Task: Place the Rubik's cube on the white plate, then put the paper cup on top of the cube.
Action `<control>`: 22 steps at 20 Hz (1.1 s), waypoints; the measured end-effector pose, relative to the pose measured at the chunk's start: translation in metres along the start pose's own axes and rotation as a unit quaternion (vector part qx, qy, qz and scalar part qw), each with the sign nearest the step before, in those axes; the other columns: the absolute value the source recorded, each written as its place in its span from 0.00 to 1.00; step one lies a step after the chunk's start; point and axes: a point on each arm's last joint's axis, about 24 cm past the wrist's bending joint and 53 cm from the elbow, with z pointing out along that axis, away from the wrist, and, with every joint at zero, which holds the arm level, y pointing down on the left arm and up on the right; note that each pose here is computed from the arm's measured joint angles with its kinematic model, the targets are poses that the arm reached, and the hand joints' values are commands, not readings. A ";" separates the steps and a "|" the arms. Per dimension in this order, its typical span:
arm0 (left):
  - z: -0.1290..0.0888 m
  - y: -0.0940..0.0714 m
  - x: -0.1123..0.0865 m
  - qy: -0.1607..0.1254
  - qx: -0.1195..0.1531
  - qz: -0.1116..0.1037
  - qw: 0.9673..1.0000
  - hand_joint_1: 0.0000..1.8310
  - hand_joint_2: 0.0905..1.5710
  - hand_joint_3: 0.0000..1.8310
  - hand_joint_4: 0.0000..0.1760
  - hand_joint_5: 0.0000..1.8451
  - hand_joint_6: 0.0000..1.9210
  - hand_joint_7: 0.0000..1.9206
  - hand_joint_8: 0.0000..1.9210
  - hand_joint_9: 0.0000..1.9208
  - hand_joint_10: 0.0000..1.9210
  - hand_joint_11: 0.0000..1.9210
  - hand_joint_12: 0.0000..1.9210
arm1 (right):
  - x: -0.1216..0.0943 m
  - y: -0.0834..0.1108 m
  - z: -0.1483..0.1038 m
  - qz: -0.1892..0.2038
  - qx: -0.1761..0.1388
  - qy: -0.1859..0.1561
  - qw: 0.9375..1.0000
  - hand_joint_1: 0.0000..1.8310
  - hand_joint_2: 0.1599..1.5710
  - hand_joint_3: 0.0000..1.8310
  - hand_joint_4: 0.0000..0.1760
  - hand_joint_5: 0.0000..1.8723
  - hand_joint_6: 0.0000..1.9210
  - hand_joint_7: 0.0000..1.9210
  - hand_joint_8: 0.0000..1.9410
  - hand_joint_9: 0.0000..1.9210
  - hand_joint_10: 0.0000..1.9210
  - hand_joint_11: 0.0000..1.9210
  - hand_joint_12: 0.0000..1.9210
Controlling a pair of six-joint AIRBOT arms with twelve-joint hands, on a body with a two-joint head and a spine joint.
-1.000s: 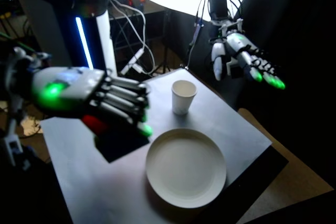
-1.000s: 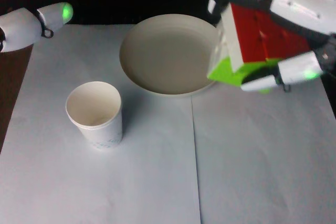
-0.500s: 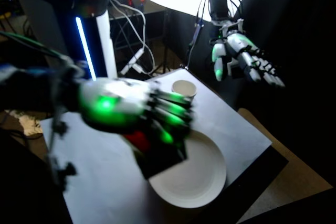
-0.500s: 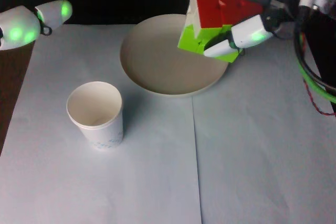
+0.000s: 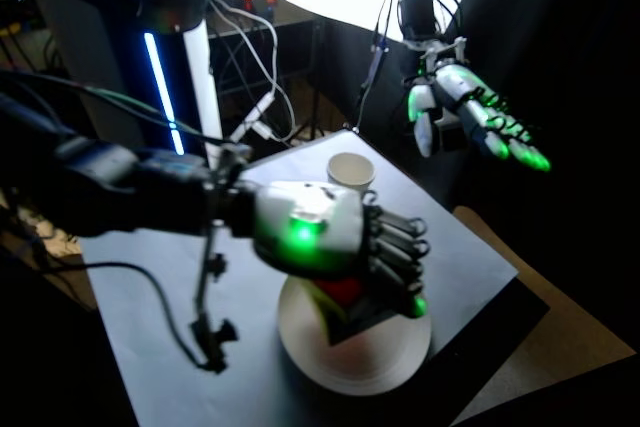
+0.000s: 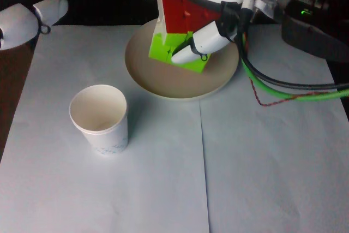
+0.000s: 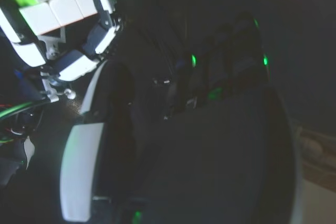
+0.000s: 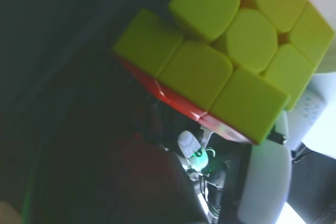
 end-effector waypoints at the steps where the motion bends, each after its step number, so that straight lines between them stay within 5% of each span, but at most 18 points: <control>1: 0.000 0.000 0.000 0.000 0.000 0.000 1.000 0.28 0.94 0.02 0.67 0.01 0.00 0.00 0.00 0.00 0.00 0.00 0.00 | -0.001 -0.002 0.001 0.004 0.003 -0.001 1.000 0.65 0.67 0.00 0.00 0.18 0.48 0.29 0.43 0.27 0.64 0.21 0.92; 4: 0.000 0.000 -0.001 -0.001 0.000 -0.001 1.000 0.30 0.94 0.01 0.92 0.01 0.00 0.00 0.00 0.00 0.00 0.00 0.00 | 0.002 -0.006 0.006 0.014 0.011 0.001 1.000 0.63 0.67 0.00 0.00 0.16 0.38 0.27 0.33 0.23 0.67 0.19 0.94; 6: 0.000 -0.001 -0.001 -0.002 0.001 0.000 1.000 0.28 0.93 0.01 0.85 0.01 0.00 0.00 0.00 0.00 0.00 0.00 0.00 | 0.012 -0.006 0.009 0.017 0.016 0.014 1.000 0.63 0.65 0.00 0.00 0.16 0.31 0.23 0.31 0.18 0.65 0.16 0.93; 8: 0.000 0.000 -0.002 -0.004 0.000 -0.001 1.000 0.28 0.93 0.01 0.84 0.01 0.00 0.00 0.00 0.00 0.00 0.00 0.00 | 0.019 -0.007 0.009 0.018 0.020 0.023 0.999 0.59 0.66 0.00 0.00 0.13 0.27 0.20 0.25 0.17 0.57 0.16 0.90; 10: 0.000 0.000 -0.002 -0.005 -0.001 -0.003 1.000 0.29 0.93 0.01 0.82 0.00 0.00 0.00 0.00 0.00 0.00 0.00 0.00 | 0.024 -0.010 0.008 0.018 0.024 0.028 0.999 0.56 0.67 0.00 0.00 0.13 0.09 0.19 0.03 0.14 0.43 0.12 0.87; 12: 0.000 0.001 -0.003 -0.006 -0.001 -0.003 1.000 0.28 0.93 0.01 0.89 0.00 0.00 0.00 0.00 0.00 0.00 0.00 0.00 | 0.032 -0.019 0.005 0.017 0.037 0.041 0.998 0.43 0.68 0.00 0.05 0.06 0.00 0.08 0.00 0.06 0.23 0.00 0.77; 13: 0.000 0.000 -0.003 -0.006 -0.001 -0.004 1.000 0.28 0.93 0.00 0.91 0.00 0.00 0.00 0.00 0.00 0.00 0.00 0.00 | 0.031 -0.019 0.005 0.017 0.037 0.041 0.998 0.38 0.68 0.00 0.13 0.03 0.00 0.05 0.00 0.04 0.19 0.00 0.73; 14: 0.000 0.000 -0.003 -0.007 -0.001 -0.004 1.000 0.28 0.93 0.00 0.90 0.00 0.00 0.00 0.00 0.00 0.00 0.00 0.00 | 0.030 -0.021 0.005 0.016 0.039 0.040 0.998 0.34 0.68 0.00 0.11 0.00 0.00 0.02 0.00 0.05 0.09 0.00 0.68; 16: 0.000 0.000 -0.004 -0.009 0.000 -0.004 1.000 0.29 0.93 0.00 0.95 0.00 0.00 0.00 0.00 0.00 0.00 0.00 0.00 | 0.027 -0.020 0.005 0.018 0.036 0.034 0.999 0.33 0.66 0.00 0.24 0.00 0.00 0.00 0.00 0.02 0.05 0.00 0.68; 19: 0.000 0.000 -0.005 -0.010 0.000 -0.004 1.000 0.28 0.93 0.00 0.95 0.00 0.00 0.00 0.00 0.00 0.00 0.00 0.00 | 0.027 -0.019 0.005 0.018 0.035 0.034 0.999 0.31 0.64 0.00 0.36 0.00 0.00 0.00 0.00 0.00 0.00 0.00 0.46; 22: -0.001 0.002 -0.005 -0.011 -0.002 -0.006 1.000 0.28 0.93 0.00 0.92 0.00 0.00 0.00 0.00 0.00 0.00 0.00 0.00 | 0.028 -0.017 0.005 0.019 0.033 0.035 0.999 0.30 0.63 0.00 0.36 0.00 0.00 0.00 0.00 0.00 0.00 0.00 0.60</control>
